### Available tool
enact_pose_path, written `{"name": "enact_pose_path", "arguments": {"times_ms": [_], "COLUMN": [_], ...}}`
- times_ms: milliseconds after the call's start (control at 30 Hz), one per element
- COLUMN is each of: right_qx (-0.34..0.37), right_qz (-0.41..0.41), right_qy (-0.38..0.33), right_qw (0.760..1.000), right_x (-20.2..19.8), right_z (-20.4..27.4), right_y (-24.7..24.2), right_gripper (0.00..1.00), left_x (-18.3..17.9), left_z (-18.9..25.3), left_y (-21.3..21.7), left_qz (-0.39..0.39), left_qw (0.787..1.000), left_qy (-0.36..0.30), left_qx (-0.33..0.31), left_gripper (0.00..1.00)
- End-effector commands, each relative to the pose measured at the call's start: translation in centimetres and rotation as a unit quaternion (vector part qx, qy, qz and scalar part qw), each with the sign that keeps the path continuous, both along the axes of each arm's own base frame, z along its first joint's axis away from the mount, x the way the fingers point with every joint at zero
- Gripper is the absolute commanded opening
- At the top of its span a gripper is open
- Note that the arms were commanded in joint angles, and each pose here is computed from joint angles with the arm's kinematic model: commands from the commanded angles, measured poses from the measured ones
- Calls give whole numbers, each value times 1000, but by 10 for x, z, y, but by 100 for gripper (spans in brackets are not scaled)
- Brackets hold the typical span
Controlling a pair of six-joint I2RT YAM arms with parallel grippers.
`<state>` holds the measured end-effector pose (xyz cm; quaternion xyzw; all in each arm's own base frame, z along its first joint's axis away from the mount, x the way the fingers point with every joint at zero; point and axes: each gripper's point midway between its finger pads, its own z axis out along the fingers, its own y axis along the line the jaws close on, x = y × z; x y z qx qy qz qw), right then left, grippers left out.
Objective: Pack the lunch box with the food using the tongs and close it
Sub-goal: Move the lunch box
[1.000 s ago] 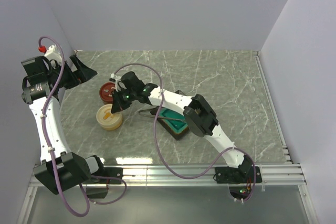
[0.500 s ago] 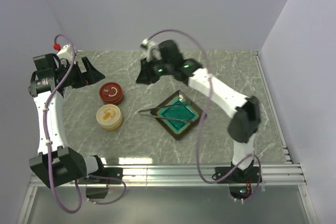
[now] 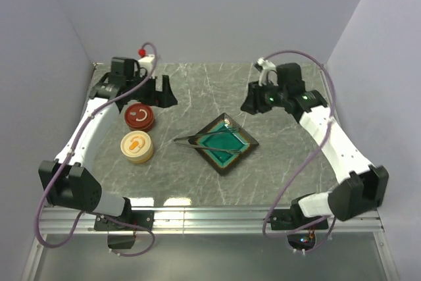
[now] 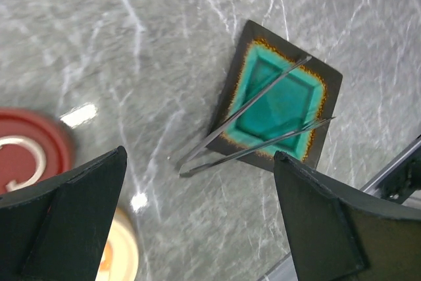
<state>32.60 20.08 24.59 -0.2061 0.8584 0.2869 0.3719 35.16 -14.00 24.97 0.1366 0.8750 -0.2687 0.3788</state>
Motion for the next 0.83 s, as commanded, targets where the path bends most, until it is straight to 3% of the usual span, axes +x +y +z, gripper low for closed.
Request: {"name": "enact_pose_path", "arguments": {"times_ms": [0,233,433,800], "right_qx": [-27,-47,-65,-54], "right_qz": [-21,-54,-60,-61], "right_qy": [-47,-30,-27,-23], "right_qw": [998,997,996,996], "right_x": [-19,-49,-65,-68], "right_z": [12,-28,-56,-59], "right_y": [-40,-69,-79,-77], "right_gripper": [52,65,85,89], "left_x": [14,-14,-40,-52], "left_z": [2,-45,-82,-71], "left_y": [-20,-59,-58,-54], "left_qz": [-10,-65,-85,-81], "left_qw": [999,995,992,992], "left_qy": [-39,-29,-19,-52], "left_qx": [28,67,93,82], "left_gripper": [99,100,99,100]}}
